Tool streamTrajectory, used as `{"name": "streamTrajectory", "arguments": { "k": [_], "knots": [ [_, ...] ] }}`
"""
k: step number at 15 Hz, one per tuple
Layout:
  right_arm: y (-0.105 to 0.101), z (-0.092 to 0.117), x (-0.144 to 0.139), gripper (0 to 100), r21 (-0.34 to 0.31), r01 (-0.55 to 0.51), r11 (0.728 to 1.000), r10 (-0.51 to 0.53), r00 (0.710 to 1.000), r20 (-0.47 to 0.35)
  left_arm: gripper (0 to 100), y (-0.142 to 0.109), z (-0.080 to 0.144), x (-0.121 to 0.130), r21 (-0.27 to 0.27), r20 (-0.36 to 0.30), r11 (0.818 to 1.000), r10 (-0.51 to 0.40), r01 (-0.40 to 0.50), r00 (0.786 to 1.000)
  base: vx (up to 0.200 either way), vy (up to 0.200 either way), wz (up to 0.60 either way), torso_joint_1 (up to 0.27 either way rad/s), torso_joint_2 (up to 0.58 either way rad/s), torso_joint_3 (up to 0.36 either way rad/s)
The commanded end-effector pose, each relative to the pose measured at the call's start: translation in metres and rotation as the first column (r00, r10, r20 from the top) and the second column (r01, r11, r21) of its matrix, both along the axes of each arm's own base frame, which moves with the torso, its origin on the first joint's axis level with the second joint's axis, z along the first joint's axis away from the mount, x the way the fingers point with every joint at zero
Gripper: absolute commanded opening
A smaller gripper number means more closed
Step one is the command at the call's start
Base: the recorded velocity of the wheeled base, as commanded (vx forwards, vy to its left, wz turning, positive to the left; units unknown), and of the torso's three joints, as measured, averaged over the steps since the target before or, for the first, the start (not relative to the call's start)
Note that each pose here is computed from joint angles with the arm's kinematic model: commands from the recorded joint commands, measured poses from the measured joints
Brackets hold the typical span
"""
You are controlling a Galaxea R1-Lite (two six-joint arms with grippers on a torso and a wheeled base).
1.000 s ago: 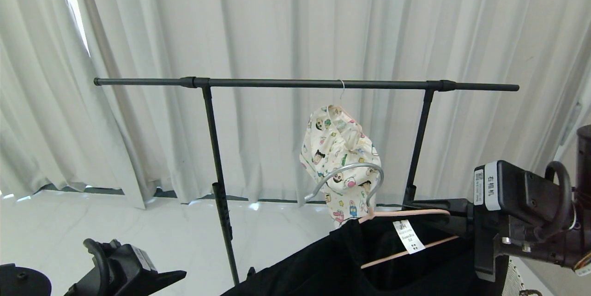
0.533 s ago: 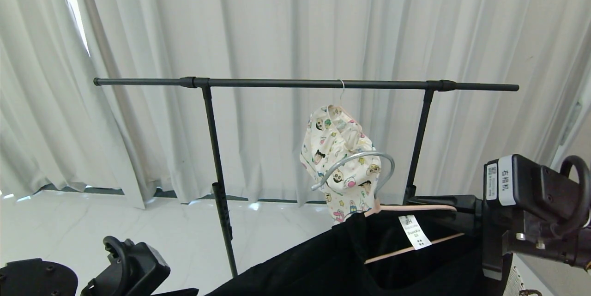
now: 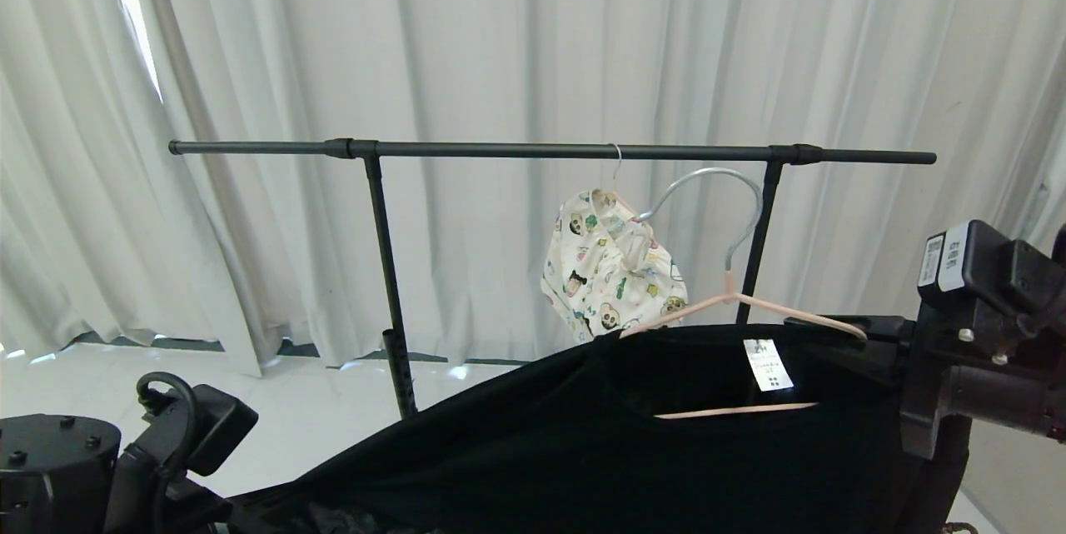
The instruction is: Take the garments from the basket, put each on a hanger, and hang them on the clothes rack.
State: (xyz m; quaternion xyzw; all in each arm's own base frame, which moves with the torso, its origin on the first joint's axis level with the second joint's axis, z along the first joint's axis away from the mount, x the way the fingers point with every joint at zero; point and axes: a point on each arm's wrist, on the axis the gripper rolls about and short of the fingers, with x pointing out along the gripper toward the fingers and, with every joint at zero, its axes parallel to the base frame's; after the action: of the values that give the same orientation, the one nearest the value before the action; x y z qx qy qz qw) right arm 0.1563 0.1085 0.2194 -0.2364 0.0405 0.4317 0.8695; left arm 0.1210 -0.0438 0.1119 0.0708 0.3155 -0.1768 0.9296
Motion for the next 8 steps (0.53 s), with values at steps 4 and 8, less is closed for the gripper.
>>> {"name": "streamTrajectory", "arguments": {
  "k": [4,8],
  "knots": [
    [-0.003,0.002,-0.001,0,0.006,0.014,1.0,-0.014,1.0,0.009,100,-0.01,0.017,0.009,-0.023,0.064,0.999,-0.044,0.045,0.997,0.0,0.0,0.0,0.0,0.0,0.0],
    [-0.017,0.002,0.005,0,0.003,0.143,0.99,-0.143,0.99,0.008,100,-0.014,0.027,0.007,-0.044,0.113,0.996,-0.071,0.077,0.991,0.0,0.0,0.0,0.0,0.0,0.0]
  ]
}}
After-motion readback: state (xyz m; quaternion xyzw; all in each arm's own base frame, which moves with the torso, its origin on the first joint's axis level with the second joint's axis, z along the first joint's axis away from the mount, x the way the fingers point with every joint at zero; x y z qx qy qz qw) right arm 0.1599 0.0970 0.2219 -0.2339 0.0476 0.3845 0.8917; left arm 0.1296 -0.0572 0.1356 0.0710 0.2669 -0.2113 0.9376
